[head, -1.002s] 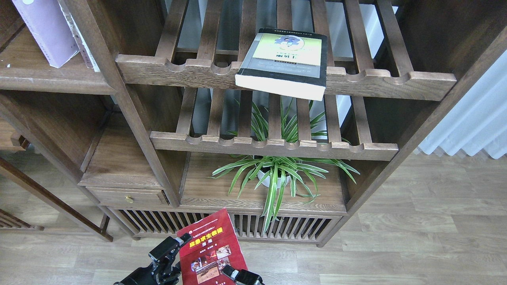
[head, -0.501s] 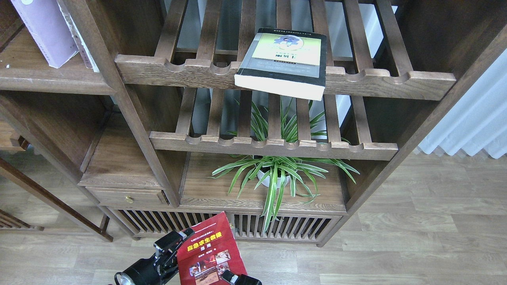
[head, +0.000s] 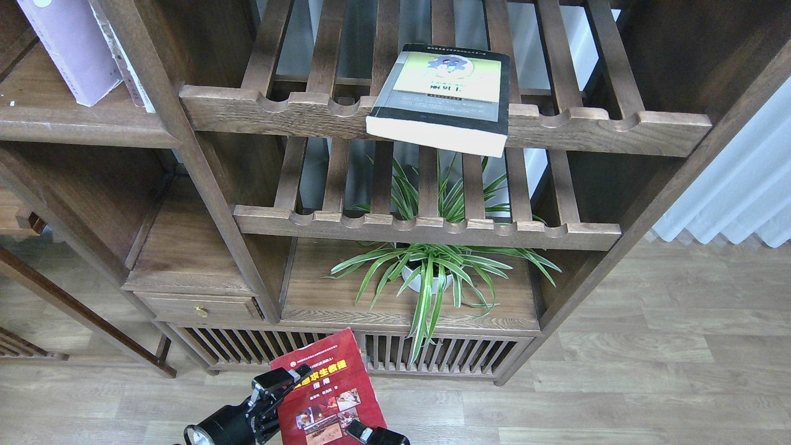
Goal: Organize books on shelf
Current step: 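Pass the red book from the right gripper to the left gripper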
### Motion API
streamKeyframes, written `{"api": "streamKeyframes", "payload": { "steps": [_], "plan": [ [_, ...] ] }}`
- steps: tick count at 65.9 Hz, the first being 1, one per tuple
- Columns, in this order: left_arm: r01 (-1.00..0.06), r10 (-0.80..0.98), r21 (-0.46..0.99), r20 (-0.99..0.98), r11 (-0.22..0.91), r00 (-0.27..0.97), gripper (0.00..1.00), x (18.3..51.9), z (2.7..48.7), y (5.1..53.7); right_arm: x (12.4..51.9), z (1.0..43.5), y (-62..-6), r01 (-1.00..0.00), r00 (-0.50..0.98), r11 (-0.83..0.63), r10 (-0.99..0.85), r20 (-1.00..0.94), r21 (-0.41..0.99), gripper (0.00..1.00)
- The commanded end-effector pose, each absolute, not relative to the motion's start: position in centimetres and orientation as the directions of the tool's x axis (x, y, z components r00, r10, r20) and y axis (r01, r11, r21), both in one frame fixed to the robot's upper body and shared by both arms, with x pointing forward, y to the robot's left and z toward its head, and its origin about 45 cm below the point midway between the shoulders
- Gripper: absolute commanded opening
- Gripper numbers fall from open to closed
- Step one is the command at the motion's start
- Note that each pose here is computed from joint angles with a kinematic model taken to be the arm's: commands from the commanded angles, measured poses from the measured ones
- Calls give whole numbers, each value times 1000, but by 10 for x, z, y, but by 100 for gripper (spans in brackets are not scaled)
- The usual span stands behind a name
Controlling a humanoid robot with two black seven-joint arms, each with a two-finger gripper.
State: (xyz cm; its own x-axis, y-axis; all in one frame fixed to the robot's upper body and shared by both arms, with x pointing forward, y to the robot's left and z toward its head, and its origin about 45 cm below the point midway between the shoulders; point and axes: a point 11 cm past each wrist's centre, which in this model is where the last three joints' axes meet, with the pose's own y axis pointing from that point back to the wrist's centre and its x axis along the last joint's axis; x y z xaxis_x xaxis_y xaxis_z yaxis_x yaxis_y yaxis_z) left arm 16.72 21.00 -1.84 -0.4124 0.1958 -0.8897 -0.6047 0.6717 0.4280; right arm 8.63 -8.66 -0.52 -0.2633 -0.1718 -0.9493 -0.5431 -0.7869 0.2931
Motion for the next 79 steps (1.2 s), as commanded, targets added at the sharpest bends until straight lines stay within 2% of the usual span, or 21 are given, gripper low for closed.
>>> {"api": "streamKeyframes", "payload": {
  "steps": [1, 28, 31, 34, 35, 37, 42, 44, 45, 47, 57, 70, 79],
  "plan": [
    [-601, 202, 432, -888, 673, -412, 18, 167, -18, 214, 91, -5, -88, -549, -255, -783, -175, -951, 292, 6],
    [-587, 259, 466, -877, 662, -404, 17, 164, -20, 232, 106, -7, -92, -554, -233, -778, -197, -952, 296, 9],
    [-596, 254, 462, -880, 657, -402, 17, 166, -19, 232, 105, -7, -92, -554, -233, -778, -196, -953, 296, 13],
    [-598, 253, 462, -880, 655, -403, 17, 166, -19, 233, 105, -7, -92, -552, -233, -779, -198, -952, 297, 20],
    [-598, 253, 463, -879, 654, -404, 17, 166, -19, 233, 104, -8, -92, -551, -233, -779, -200, -952, 298, 28],
    [-601, 252, 463, -880, 652, -404, 17, 166, -19, 233, 104, -8, -92, -551, -233, -779, -200, -952, 298, 34],
    [-603, 253, 463, -879, 649, -404, 16, 166, -19, 235, 105, -7, -92, -547, -225, -783, -204, -953, 296, 58],
    [-606, 252, 465, -878, 646, -406, 16, 166, -19, 236, 105, -8, -92, -544, -221, -784, -209, -953, 298, 77],
    [-607, 251, 466, -878, 644, -407, 16, 166, -19, 236, 105, -8, -92, -544, -218, -784, -212, -953, 299, 90],
    [-609, 251, 467, -878, 641, -408, 16, 166, -19, 238, 105, -8, -93, -545, -219, -783, -212, -952, 300, 95],
    [-634, 257, 477, -874, 609, -412, 10, 167, -18, 257, 106, -9, -94, -548, -219, -779, -219, -951, 305, 99],
    [-660, 289, 506, -861, 555, -418, 9, 168, -15, 290, 121, -5, -94, -557, -185, -780, -219, -958, 286, 99],
    [-665, 287, 506, -862, 549, -419, 8, 168, -15, 291, 121, -5, -93, -556, -183, -781, -221, -958, 286, 99]
  ]
}}
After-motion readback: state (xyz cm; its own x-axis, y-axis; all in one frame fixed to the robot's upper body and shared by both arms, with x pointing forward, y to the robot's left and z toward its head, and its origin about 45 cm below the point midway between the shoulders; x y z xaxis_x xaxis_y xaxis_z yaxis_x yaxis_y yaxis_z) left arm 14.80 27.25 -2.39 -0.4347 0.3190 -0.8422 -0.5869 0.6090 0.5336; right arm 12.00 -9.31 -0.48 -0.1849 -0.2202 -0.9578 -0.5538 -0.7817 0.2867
